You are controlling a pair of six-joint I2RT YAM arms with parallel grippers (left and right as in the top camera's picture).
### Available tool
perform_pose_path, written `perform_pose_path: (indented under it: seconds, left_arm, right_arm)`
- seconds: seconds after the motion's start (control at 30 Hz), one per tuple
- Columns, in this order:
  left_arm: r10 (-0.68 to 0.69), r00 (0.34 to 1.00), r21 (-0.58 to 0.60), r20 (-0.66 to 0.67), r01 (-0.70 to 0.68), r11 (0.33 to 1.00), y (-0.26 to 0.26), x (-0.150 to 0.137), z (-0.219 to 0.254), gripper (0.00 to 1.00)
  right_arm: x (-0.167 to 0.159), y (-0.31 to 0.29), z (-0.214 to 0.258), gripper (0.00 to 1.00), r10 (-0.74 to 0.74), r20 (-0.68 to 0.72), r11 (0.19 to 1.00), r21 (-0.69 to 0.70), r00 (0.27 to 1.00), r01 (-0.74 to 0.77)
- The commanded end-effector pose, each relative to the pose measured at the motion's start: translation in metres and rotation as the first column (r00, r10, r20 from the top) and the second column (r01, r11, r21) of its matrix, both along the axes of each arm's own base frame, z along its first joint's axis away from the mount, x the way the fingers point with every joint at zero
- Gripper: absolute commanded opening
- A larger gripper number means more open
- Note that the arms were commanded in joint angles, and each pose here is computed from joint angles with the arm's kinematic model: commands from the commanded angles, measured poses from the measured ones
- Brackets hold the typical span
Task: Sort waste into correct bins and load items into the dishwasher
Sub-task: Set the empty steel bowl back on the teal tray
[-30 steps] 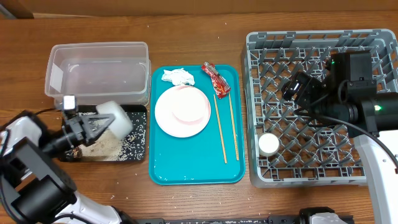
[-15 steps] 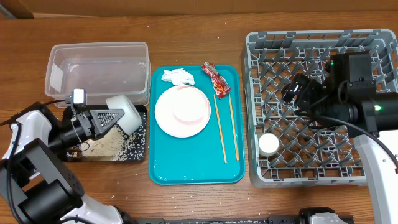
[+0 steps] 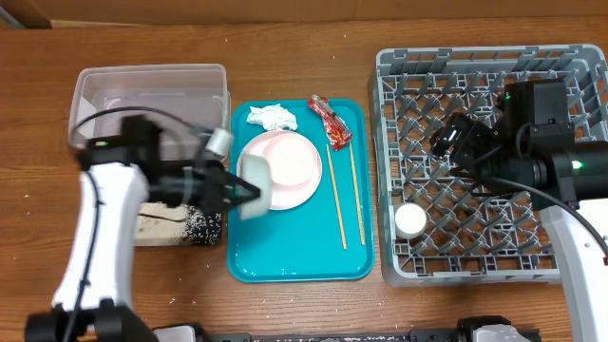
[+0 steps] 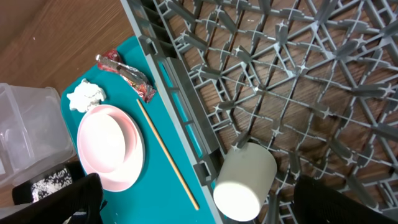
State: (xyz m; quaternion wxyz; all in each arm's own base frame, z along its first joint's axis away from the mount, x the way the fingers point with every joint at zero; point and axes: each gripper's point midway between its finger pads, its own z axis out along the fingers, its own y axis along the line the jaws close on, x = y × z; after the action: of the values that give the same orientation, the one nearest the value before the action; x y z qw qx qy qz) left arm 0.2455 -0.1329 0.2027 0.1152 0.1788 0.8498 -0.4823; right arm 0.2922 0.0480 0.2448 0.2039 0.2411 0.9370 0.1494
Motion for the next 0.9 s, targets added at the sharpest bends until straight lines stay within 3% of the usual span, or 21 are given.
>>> perform_pose_path:
  seconds: [0.0, 0.17, 0.33, 0.6, 0.77, 0.87]
  left_arm:
    - [0.132, 0.982, 0.345, -0.132, -0.079, 0.935, -0.003, -0.013, -0.024, 0.04]
    - [0.114, 0.987, 0.471, -0.111, -0.048, 0.881, -0.036, -0.023, -0.036, 0.04]
    - [0.151, 0.987, 0.67, -0.056, -0.075, 0.739, -0.044, -0.039, -0.063, 0.04]
    - [0.075, 0.993, 0.824, 0.094, -0.12, 0.554, -0.063, -0.046, -0.114, 0.11]
    - [0.062, 0.996, 0.844, 0.058, -0.082, 0.53, -0.072, -0.043, -0.139, 0.11]
    - [0.062, 0.998, 0.825, 0.033, -0.062, 0.562, -0.081, -0.042, -0.135, 0.29]
  right_arm:
    - [0.001, -0.001, 0.01, 1.0, 0.001, 0.035, 1.0, -0.004, 0.999, -0.001]
    - [-0.001, -0.002, 0.009, 1.0, 0.001, 0.027, 1.0, -0.005, 1.0, 0.0]
    - [-0.001, -0.002, 0.009, 1.0, 0.001, 0.027, 1.0, -0.005, 1.0, 0.0]
    - [0.0, -0.002, 0.009, 1.0, 0.001, 0.031, 1.0, -0.004, 1.0, 0.0]
    - [0.0, -0.002, 0.009, 1.0, 0.001, 0.03, 1.0, -0.005, 1.0, -0.001]
    - [-0.001, -0.002, 0.009, 1.0, 0.001, 0.027, 1.0, -0.005, 1.0, -0.001]
